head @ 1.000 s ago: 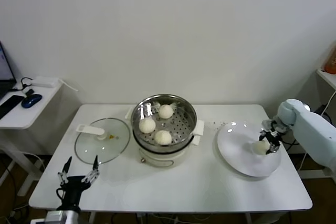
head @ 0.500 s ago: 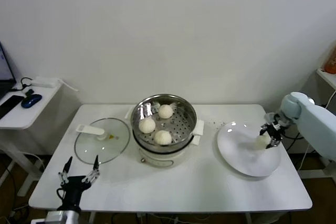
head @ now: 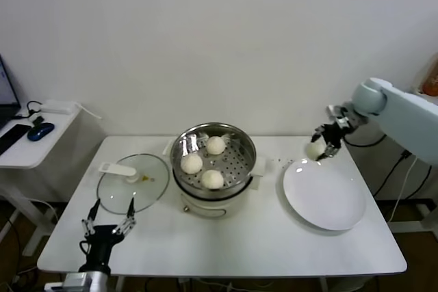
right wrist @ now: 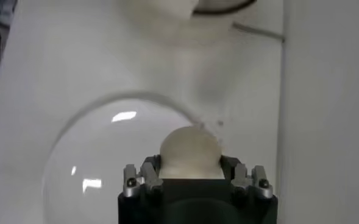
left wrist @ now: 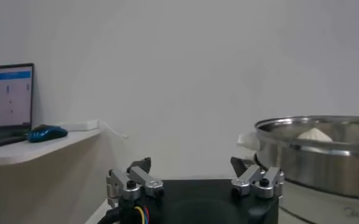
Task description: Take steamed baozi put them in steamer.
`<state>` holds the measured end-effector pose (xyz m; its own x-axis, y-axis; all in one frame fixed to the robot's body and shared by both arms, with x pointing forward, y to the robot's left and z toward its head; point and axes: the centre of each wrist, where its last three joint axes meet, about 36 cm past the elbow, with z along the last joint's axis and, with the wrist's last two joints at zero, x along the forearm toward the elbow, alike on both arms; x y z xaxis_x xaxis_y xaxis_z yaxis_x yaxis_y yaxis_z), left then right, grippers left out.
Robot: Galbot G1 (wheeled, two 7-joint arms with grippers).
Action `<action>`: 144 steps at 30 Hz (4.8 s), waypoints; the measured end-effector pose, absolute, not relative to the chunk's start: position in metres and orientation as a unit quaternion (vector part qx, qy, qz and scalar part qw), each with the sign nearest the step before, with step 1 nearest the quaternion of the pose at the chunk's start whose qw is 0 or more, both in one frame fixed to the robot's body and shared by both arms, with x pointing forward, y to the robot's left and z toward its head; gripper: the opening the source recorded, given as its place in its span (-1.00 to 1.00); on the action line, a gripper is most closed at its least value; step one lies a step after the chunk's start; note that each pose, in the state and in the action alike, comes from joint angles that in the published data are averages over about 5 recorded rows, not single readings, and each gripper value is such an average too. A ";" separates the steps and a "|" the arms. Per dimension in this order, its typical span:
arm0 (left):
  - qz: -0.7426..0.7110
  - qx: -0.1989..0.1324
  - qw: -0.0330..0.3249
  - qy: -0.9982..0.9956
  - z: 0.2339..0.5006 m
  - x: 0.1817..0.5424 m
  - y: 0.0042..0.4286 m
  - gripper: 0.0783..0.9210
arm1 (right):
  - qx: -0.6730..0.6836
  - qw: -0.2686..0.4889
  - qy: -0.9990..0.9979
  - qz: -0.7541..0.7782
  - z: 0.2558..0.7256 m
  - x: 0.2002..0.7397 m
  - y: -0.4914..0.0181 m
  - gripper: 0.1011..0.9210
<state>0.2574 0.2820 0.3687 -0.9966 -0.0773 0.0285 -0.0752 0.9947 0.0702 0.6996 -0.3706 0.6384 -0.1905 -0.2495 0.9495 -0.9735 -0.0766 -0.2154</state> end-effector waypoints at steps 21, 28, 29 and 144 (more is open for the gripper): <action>-0.043 0.028 -0.001 -0.999 0.372 0.254 0.276 0.77 | 0.585 0.341 -0.567 0.470 0.692 0.721 -0.193 0.35; -0.043 0.031 -0.001 -0.999 0.371 0.255 0.278 0.77 | 0.597 0.346 -0.547 0.473 0.673 0.726 -0.151 0.36; -0.043 0.032 -0.001 -0.999 0.371 0.255 0.279 0.77 | 0.599 0.347 -0.545 0.473 0.669 0.727 -0.146 0.36; -0.043 0.035 -0.008 -0.998 0.378 0.256 0.264 0.77 | 0.248 -0.092 -0.963 0.056 0.410 0.425 -0.295 0.76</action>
<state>0.2565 0.2641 0.3776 -0.9975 -0.0682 -0.0199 -0.0697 0.9938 0.0863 0.4249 -0.2949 0.4103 -0.8597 -0.4885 -0.1495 -0.4679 0.8704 -0.1531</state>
